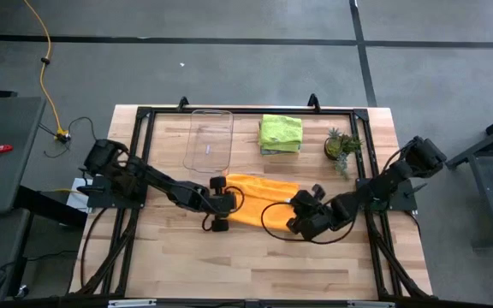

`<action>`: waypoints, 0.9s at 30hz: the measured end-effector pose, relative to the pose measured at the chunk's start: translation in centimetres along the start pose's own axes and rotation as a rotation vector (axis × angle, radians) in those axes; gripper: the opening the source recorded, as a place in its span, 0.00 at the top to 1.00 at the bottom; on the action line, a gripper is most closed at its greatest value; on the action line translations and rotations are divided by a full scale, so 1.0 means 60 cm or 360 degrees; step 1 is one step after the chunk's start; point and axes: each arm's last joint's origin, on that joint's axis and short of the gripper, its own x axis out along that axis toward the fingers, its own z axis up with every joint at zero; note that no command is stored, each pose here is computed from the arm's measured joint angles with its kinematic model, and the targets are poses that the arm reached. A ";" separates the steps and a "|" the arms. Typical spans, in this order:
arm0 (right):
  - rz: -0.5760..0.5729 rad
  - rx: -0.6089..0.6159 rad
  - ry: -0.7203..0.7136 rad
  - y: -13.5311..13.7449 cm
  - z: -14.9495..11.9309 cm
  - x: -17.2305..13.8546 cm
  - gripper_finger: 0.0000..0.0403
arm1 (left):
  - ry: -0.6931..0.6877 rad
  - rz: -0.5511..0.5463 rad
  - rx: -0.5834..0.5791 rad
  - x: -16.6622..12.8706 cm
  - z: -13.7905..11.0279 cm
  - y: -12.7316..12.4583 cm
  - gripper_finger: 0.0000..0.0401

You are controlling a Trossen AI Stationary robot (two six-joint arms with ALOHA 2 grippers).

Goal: Fold microfiber towels
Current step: Fold the orange microfiber cloth

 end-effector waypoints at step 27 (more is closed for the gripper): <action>0.0535 -0.0148 0.0325 0.104 -0.093 0.000 1.00 | 0.0041 -0.0242 -0.0344 -0.058 -0.061 -0.158 1.00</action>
